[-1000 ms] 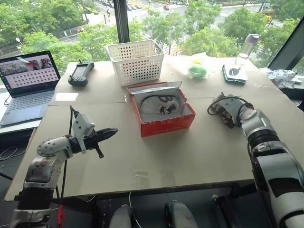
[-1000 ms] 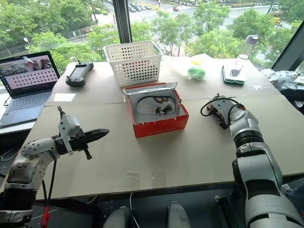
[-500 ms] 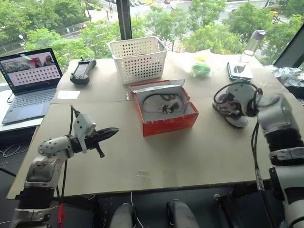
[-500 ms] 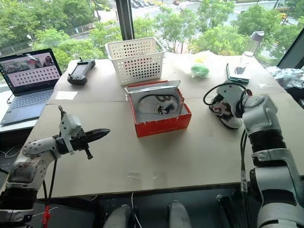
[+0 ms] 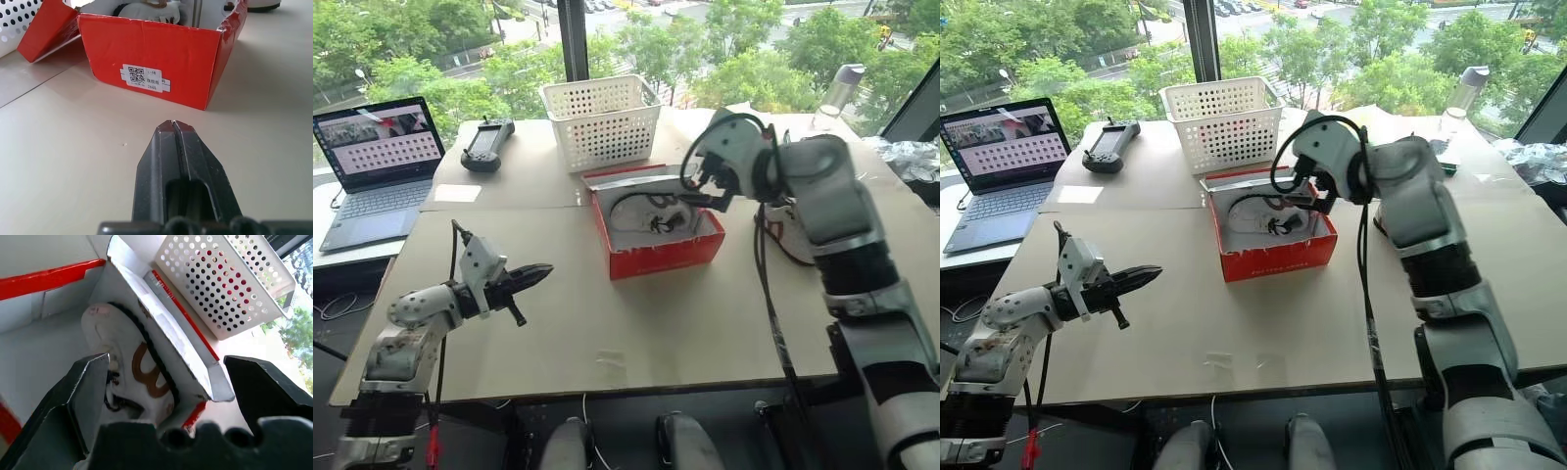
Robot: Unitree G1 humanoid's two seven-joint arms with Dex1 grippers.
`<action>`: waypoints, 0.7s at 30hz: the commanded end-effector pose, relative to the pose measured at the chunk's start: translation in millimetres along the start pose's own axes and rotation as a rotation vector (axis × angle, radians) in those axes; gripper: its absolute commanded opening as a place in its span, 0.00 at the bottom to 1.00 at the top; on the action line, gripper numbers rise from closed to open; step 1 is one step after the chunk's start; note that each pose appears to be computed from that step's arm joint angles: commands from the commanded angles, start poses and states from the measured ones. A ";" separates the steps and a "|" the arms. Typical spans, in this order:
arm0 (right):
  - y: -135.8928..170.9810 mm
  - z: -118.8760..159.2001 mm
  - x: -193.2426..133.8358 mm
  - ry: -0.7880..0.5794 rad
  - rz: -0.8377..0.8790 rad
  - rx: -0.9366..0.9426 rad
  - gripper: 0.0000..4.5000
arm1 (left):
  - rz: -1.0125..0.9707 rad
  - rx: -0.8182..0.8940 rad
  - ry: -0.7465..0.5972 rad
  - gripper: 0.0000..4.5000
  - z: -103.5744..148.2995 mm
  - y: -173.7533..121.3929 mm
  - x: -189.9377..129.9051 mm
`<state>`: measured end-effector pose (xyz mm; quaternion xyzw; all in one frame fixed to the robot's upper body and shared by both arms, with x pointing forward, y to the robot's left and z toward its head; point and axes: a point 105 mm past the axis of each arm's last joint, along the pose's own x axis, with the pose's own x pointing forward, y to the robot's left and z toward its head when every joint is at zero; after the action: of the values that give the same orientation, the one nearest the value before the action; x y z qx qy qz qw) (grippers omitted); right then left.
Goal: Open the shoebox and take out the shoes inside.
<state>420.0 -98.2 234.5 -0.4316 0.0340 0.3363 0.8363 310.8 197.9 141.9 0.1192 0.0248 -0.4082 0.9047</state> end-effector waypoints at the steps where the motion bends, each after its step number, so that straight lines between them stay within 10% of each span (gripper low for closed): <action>1: -13.5 -16.7 5.5 0.045 -0.105 -0.051 0.99 | 0.016 0.036 -0.013 0.00 9.5 2.3 -4.0; 21: -16.5 -44.2 27.1 0.144 -0.140 -0.162 0.99 | 0.040 0.035 -0.018 0.00 12.6 6.6 -8.4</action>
<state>456.6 -130.6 190.7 -0.5131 0.0687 0.2626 0.8143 309.6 203.5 144.7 0.1201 0.0283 -0.3970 0.9095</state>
